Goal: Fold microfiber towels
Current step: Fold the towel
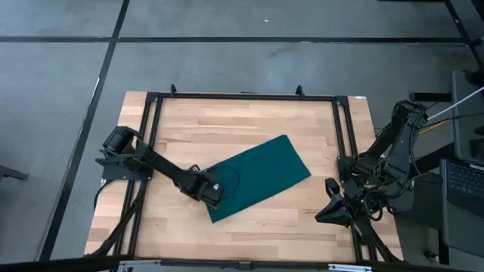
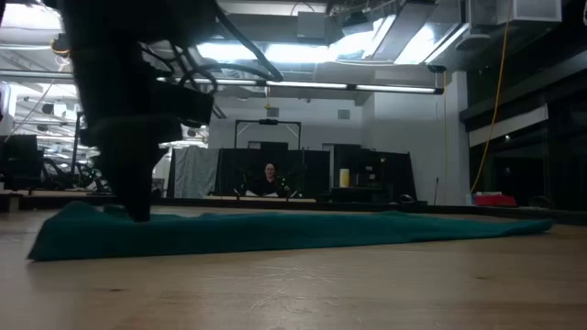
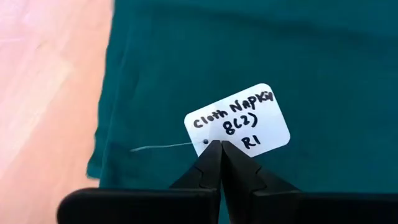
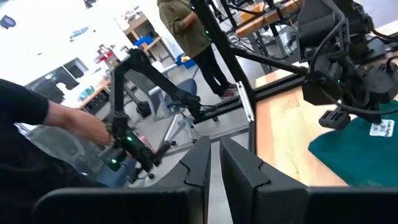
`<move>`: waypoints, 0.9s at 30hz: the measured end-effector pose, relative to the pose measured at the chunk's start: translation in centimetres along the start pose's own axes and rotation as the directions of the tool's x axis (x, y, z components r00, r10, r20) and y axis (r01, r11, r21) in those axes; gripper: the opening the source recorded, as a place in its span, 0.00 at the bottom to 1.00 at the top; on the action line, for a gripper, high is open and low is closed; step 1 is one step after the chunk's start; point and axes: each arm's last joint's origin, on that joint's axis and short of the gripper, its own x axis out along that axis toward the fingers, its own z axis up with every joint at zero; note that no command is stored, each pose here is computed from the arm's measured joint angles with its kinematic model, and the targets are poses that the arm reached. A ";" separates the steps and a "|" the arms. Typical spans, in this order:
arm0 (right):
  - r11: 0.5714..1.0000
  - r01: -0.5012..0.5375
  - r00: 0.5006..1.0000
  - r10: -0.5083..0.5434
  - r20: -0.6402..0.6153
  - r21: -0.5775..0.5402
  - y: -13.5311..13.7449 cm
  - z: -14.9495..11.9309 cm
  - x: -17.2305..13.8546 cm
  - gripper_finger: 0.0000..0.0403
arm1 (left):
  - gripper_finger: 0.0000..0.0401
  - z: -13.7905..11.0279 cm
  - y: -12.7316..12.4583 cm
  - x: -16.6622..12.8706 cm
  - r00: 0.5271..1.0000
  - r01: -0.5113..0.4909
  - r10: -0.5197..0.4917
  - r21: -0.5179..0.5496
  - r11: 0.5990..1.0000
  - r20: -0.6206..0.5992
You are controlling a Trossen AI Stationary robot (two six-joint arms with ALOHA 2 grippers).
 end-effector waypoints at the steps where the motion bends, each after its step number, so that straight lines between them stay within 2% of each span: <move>1: 1.000 -0.007 1.000 0.007 0.003 0.005 0.1 0.0 0.0 0.10 | 0.00 -0.2 -0.2 0.1 1.000 0.016 -0.016 0.001 1.000 0.011; 5: 0.999 -0.035 0.999 0.035 0.017 0.023 0.5 0.1 -0.2 0.10 | 0.01 -1.0 -0.8 0.1 0.998 0.065 -0.065 -0.031 0.997 0.028; 7: 0.999 -0.042 0.999 0.041 0.024 0.029 0.7 0.1 -0.4 0.10 | 0.01 -1.4 -1.9 -0.3 0.988 0.152 -0.149 -0.067 0.986 0.049; 10: 0.999 -0.038 0.998 0.037 0.042 0.020 1.0 0.0 -0.7 0.10 | 0.00 -2.1 -4.3 -0.7 0.937 0.347 -0.339 -0.117 0.930 0.081; 12: 0.999 -0.034 0.998 0.033 0.053 0.017 1.2 0.0 -0.9 0.10 | 0.00 -2.0 -6.4 -0.6 0.906 0.421 -0.409 -0.151 0.894 0.106; 14: 1.000 -0.024 0.997 0.023 0.067 0.015 1.3 -0.1 -1.1 0.10 | 0.00 -1.4 -8.9 -0.4 0.889 0.456 -0.440 -0.149 0.878 0.130; 18: 1.000 -0.007 0.996 0.006 0.093 0.012 1.5 -0.1 -1.2 0.10 | 0.00 2.5 -14.9 -0.6 0.830 0.537 -0.519 -0.044 0.842 0.203; 19: 1.000 -0.004 0.995 0.002 0.100 0.016 1.5 0.0 -1.3 0.10 | 0.00 4.0 -15.9 -1.1 0.813 0.547 -0.527 -0.018 0.837 0.247; 20: 1.000 -0.001 0.994 -0.001 0.105 0.017 1.5 0.0 -1.2 0.10 | 0.00 5.7 -16.1 -1.8 0.810 0.529 -0.507 0.007 0.849 0.294; 23: 0.999 -0.013 0.993 0.009 0.120 0.033 1.7 0.2 -1.2 0.10 | 0.00 10.6 -15.5 -4.7 0.771 0.468 -0.448 0.076 0.881 0.453; 25: 0.999 -0.019 0.992 0.014 0.129 0.035 1.8 0.3 -1.2 0.10 | 0.00 13.3 -13.8 -5.6 0.775 0.392 -0.396 0.118 0.912 0.493; 27: 1.000 -0.008 0.991 0.005 0.132 0.022 1.7 0.2 -1.2 0.10 | 0.00 15.7 -11.9 -4.8 0.797 0.336 -0.351 0.124 0.934 0.491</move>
